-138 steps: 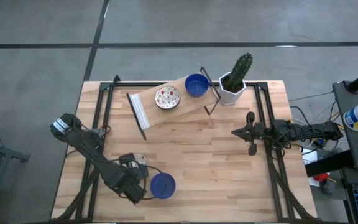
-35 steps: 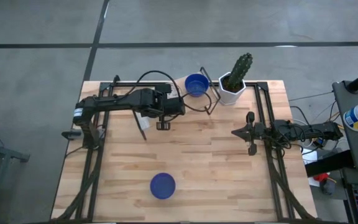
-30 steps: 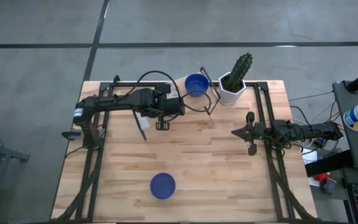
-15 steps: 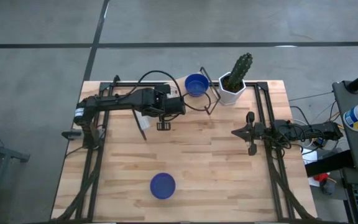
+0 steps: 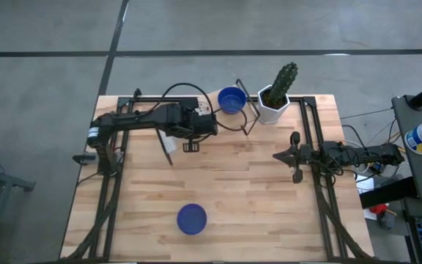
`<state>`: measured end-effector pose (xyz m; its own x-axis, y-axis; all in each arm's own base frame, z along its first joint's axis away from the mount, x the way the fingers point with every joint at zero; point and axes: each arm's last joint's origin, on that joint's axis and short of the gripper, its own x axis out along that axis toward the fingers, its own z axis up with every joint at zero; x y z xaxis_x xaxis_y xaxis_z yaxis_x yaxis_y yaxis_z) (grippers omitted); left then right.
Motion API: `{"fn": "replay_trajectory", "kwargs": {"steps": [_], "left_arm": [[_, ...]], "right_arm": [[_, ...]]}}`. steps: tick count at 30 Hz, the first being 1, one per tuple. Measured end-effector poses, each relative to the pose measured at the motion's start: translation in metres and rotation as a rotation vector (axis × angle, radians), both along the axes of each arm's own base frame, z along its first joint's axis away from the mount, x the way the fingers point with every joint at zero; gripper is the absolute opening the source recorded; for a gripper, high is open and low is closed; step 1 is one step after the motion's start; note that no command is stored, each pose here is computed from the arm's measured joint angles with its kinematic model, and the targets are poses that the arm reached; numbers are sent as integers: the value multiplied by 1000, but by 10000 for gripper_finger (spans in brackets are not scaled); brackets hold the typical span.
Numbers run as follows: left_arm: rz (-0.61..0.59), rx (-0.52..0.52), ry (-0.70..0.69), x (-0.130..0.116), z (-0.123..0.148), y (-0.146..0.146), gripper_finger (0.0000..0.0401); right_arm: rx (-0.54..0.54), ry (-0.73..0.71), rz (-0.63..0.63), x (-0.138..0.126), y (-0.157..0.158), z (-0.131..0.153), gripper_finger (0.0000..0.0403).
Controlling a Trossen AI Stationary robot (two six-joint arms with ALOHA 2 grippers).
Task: Pick & Place Mini bowls
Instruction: Stack the blue bowl on top of the blue bowls on the shelf
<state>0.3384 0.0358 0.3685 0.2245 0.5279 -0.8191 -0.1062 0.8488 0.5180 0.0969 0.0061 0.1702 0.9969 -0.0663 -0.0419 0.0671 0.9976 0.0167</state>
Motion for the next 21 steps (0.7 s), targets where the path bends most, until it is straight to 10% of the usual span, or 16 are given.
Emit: {"fn": "replay_trajectory", "kwargs": {"steps": [10, 21], "left_arm": [[52, -48, -83, -7, 19, -21, 116], [-54, -389, -141, -4, 2, -105, 116]], "right_arm": [[1, 0, 0, 0, 0, 0, 9], [-1, 0, 0, 0, 0, 0, 9]]}}
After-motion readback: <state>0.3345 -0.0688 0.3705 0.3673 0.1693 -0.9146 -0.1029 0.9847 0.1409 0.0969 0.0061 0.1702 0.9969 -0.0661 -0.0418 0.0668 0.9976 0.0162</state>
